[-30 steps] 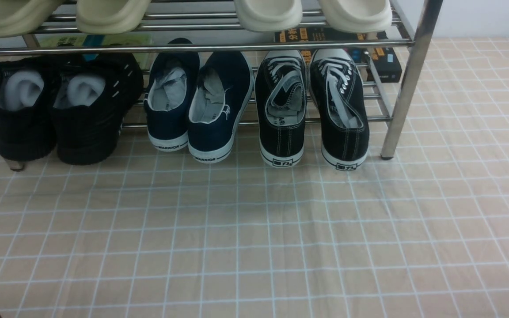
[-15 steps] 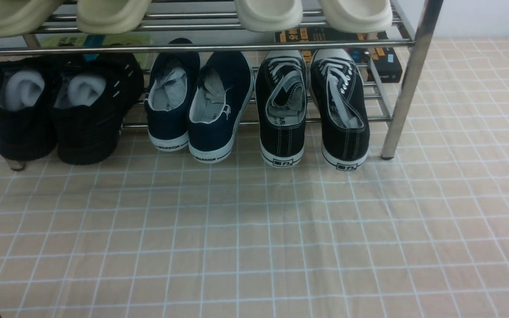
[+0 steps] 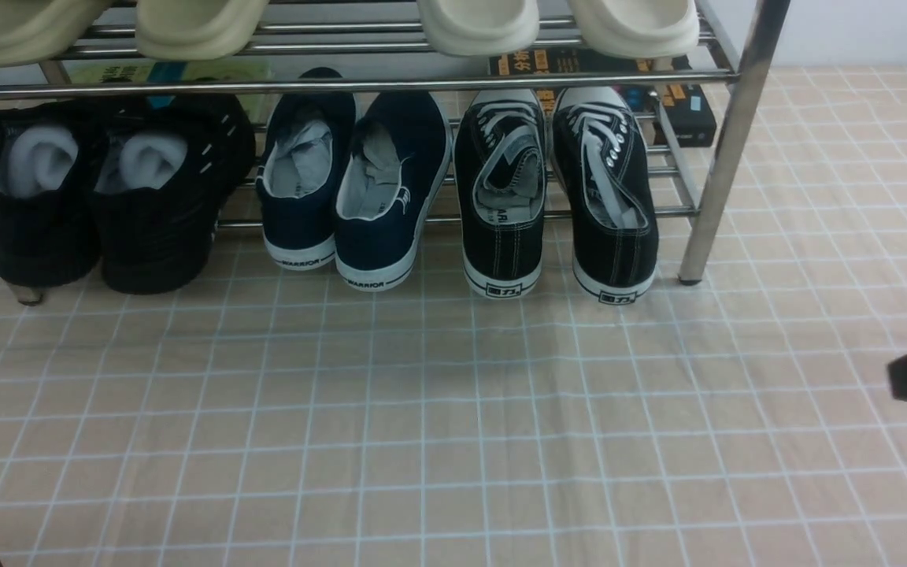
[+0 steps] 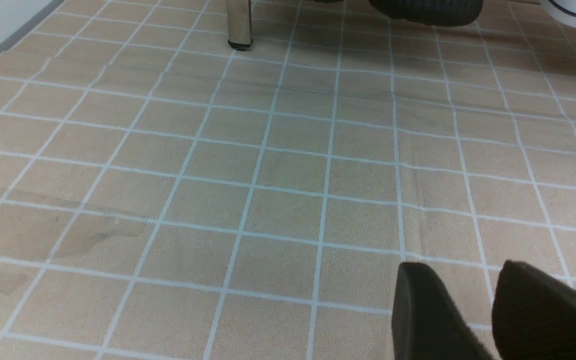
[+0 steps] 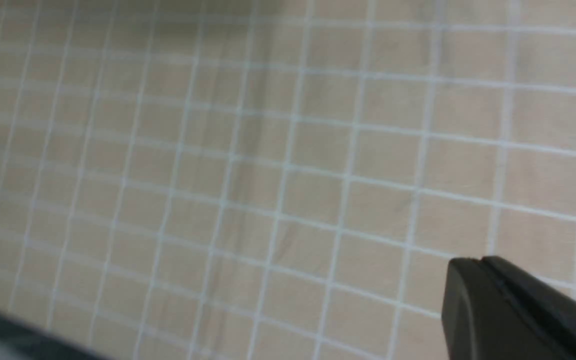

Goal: Take the shoes off the shelf from the light coffee tablecloth by hand.

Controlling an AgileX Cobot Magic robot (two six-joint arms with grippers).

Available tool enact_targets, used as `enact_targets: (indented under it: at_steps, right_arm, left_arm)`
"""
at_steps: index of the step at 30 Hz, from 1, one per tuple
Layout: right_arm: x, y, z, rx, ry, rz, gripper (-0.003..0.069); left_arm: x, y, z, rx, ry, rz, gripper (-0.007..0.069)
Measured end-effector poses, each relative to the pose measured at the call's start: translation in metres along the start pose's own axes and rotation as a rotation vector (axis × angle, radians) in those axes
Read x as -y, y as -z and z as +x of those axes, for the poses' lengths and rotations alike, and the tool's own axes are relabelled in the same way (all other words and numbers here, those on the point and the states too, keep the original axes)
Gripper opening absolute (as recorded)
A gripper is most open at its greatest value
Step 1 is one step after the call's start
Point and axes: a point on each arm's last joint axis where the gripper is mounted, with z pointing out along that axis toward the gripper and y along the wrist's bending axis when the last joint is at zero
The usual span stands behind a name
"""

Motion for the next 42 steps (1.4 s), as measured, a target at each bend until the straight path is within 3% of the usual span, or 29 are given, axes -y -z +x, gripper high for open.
enact_targets:
  at_steps: [1,2,5,9,13,14,19,28,42]
  right_arm:
    - [-0.001,-0.003,-0.003,-0.012,0.011,-0.005,0.0]
    - [-0.007,-0.018,-0.016,-0.073,0.05,-0.114,0.0]
    - [-0.023,-0.039,-0.042,-0.117,0.095,-0.235,0.0001]
    - [-0.04,-0.07,-0.071,-0.18,0.168,-0.26,0.0001]
    - [-0.059,-0.097,-0.101,-0.256,0.252,-0.122,0.0001]
    - [-0.064,-0.1,-0.113,-0.254,0.27,-0.032,0.0001]
    - [-0.078,-0.098,-0.138,-0.173,0.253,0.143,0.0003]
    - [-0.074,-0.118,-0.158,0.006,0.202,0.162,0.0042]
    - [-0.053,-0.173,-0.164,0.04,0.219,0.208,0.0292]
  left_arm:
    - [0.0,0.0,0.0,0.0,0.0,0.0,0.024]
    - [0.0,0.0,0.0,0.0,0.0,0.0,0.024]
    - [0.0,0.0,0.0,0.0,0.0,0.0,0.024]
    - [0.0,0.0,0.0,0.0,0.0,0.0,0.024]
    - [0.0,0.0,0.0,0.0,0.0,0.0,0.024]
    - [0.0,0.0,0.0,0.0,0.0,0.0,0.024]
    - [0.0,0.0,0.0,0.0,-0.001,0.0,0.024]
    - [0.0,0.0,0.0,0.0,-0.001,-0.001,0.024]
    - [0.0,0.0,0.0,0.0,-0.001,-0.001,0.024]
